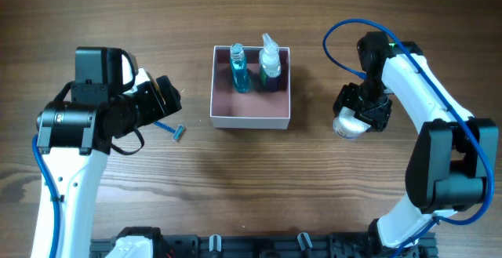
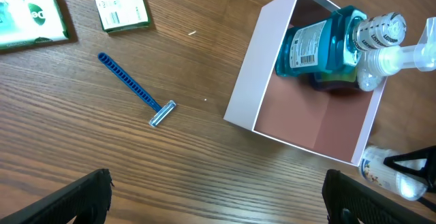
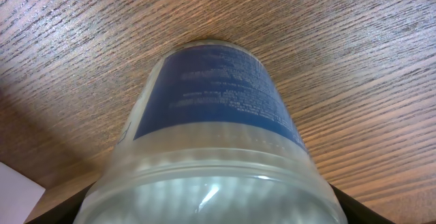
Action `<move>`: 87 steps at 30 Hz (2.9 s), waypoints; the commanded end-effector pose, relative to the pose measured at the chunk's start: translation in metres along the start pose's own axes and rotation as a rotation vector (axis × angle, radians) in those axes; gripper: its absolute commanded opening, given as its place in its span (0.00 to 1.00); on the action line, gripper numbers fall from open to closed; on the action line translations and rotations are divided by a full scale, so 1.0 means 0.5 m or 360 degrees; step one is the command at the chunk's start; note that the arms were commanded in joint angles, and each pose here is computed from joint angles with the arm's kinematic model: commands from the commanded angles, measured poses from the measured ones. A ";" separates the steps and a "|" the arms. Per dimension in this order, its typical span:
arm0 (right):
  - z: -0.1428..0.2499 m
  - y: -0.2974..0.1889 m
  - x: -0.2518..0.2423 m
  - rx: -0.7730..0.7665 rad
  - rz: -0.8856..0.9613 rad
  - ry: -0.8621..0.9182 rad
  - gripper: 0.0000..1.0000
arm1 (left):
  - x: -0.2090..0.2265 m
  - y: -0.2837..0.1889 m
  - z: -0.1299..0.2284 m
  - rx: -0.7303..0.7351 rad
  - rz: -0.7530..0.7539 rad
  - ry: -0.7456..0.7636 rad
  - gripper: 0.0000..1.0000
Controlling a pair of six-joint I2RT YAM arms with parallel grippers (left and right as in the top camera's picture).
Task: Pack container
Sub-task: 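Lower right gripper onto the white cotton-swab tub and grasp it, then carry the cotton-swab tub into the box front corner and release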
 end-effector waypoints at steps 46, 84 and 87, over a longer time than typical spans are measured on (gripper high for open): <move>0.210 -0.132 0.278 -0.0813 -0.0411 -0.1138 0.05 | -0.007 -0.008 -0.006 -0.0030 0.0026 0.0014 1.00; 0.188 -0.074 0.305 -0.0740 -0.0346 -0.1159 0.84 | -0.006 -0.008 -0.004 -0.0017 0.0020 0.0012 1.00; 0.188 -0.073 0.305 -0.0738 -0.0343 -0.1159 0.85 | -0.006 -0.008 -0.004 -0.0018 0.0020 0.0012 1.00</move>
Point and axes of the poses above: each gripper's point midway between its finger pads, its own y axis out along the fingers, its own x axis along the line the jaws close on, z = x × y, the point moved 10 cm from there along -y, back along the fingers, and after that the axes turned 1 degree about y, right-handed, at the moved point
